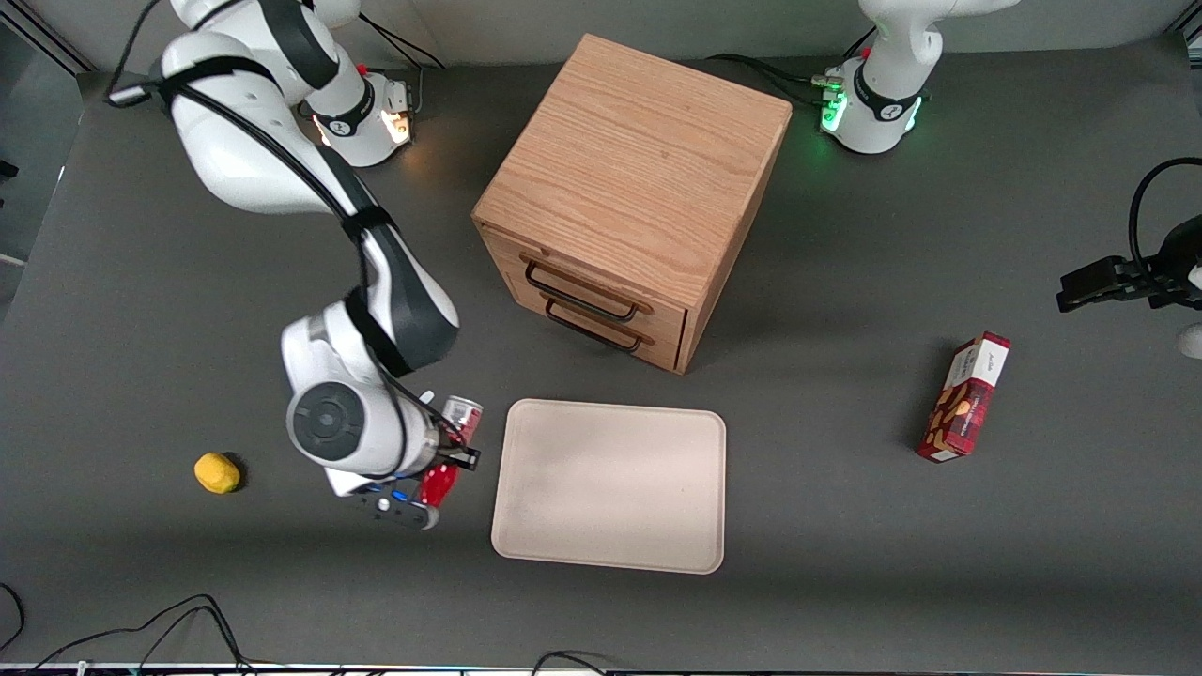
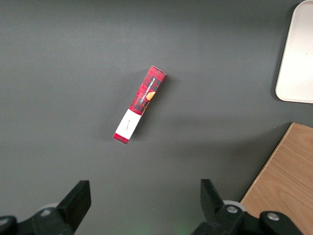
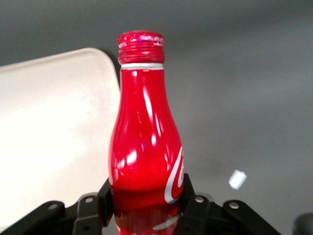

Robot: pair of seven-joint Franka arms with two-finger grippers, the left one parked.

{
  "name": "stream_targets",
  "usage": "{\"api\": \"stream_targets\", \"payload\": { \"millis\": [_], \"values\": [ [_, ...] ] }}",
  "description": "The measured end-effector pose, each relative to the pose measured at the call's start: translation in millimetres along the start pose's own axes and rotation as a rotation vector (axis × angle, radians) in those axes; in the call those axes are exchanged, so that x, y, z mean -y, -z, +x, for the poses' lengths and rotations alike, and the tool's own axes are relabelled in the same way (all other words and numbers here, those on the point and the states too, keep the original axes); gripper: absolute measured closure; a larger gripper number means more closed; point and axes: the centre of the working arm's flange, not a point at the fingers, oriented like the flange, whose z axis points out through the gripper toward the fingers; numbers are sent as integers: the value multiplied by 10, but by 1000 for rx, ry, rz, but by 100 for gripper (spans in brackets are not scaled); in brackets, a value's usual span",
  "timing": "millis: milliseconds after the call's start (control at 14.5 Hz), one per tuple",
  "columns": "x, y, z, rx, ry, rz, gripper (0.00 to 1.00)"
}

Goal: Place coke bottle on tray
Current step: 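Lower the bottle onto the cream tray's edge and open the right gripper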

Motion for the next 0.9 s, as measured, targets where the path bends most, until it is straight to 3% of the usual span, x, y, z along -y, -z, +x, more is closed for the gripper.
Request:
{"api": "stream_targets", "payload": {
  "millis": [207, 897],
  "values": [
    [258, -514, -75, -27, 93, -10, 45],
    [560, -1099, -269, -27, 154, -14, 45]
  ]
}}
